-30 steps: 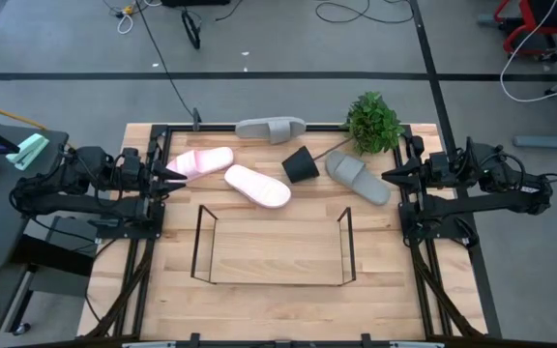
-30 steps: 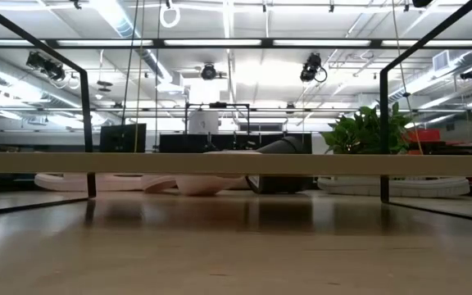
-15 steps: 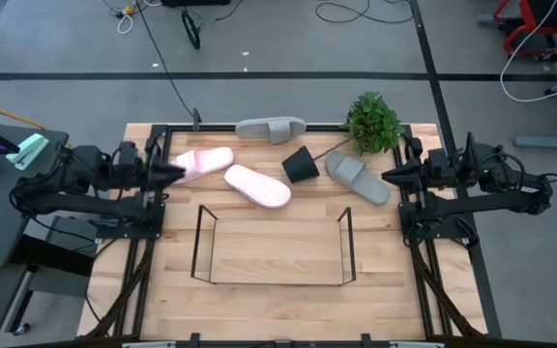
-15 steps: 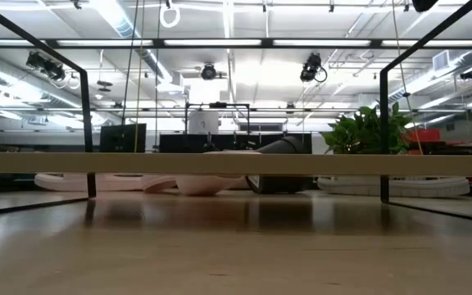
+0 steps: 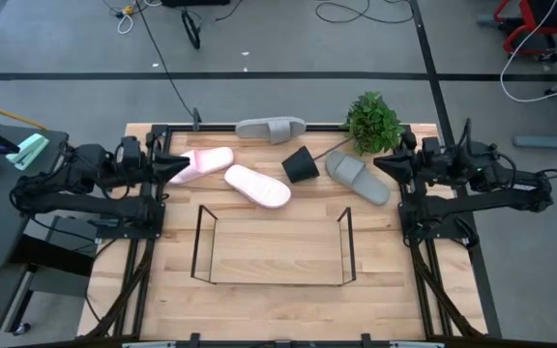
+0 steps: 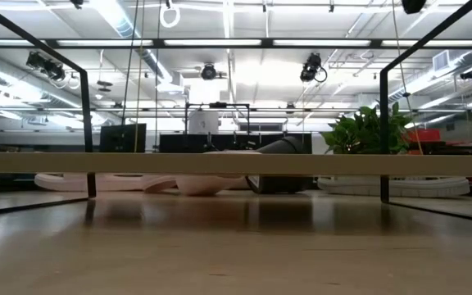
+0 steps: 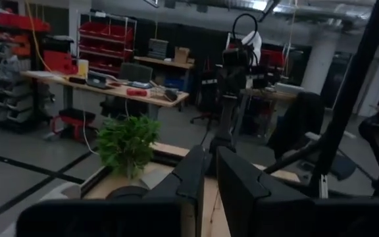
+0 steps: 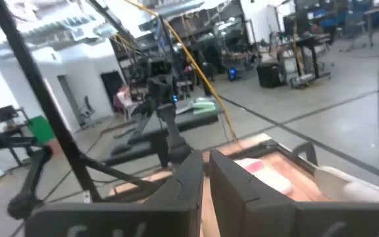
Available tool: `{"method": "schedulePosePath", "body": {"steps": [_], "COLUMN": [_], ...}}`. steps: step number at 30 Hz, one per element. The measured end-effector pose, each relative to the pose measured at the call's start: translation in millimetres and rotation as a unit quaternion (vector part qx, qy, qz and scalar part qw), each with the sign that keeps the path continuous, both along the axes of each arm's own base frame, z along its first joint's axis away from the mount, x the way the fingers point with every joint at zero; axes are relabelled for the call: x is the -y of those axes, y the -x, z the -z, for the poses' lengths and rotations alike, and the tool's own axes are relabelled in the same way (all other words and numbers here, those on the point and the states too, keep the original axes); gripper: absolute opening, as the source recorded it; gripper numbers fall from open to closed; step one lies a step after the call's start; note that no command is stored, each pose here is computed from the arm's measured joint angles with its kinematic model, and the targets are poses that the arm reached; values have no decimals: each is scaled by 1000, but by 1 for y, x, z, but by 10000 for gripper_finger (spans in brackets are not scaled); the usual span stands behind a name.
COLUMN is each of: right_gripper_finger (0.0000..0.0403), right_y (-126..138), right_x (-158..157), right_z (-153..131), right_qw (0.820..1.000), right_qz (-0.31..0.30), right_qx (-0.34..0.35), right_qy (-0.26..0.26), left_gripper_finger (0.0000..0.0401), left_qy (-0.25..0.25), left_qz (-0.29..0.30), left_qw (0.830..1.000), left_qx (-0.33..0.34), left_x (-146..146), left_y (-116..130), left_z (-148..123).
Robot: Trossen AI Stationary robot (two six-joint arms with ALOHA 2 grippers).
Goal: Pick and place slides into the shelf
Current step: Put the right gray slipper on the shelf
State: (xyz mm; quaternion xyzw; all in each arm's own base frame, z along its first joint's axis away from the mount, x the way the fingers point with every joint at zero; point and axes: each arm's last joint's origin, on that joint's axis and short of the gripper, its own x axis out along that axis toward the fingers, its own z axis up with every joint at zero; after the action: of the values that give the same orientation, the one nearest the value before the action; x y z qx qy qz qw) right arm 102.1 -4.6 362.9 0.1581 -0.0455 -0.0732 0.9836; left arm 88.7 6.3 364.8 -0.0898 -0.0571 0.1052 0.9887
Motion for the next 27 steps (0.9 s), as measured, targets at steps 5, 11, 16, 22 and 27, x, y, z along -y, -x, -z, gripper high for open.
{"method": "schedulePosePath", "body": {"steps": [5,11,16,22,27], "right_gripper_finger": [34,34,34,34,34], "right_y": [-18,-32,-34,-34,-35], "right_x": [2,2,4,10,16], "right_z": [5,9,5,-1,-20], "right_qw": [999,995,993,990,989], "right_qz": [28,38,68,106,127], "right_qx": [-20,-30,1,24,35], "right_qy": [-32,-90,-96,-92,-73], "left_gripper_finger": [45,55,55,44,33], "left_qy": [2,2,3,8,10], "left_qz": [-28,-53,-71,-58,-43], "left_qw": [1000,998,997,998,999], "left_qx": [-11,-26,-30,-19,2], "left_x": [-3,-8,-12,-15,-15], "left_y": [-5,-12,-13,-13,-13], "left_z": [2,4,5,3,-1]}}
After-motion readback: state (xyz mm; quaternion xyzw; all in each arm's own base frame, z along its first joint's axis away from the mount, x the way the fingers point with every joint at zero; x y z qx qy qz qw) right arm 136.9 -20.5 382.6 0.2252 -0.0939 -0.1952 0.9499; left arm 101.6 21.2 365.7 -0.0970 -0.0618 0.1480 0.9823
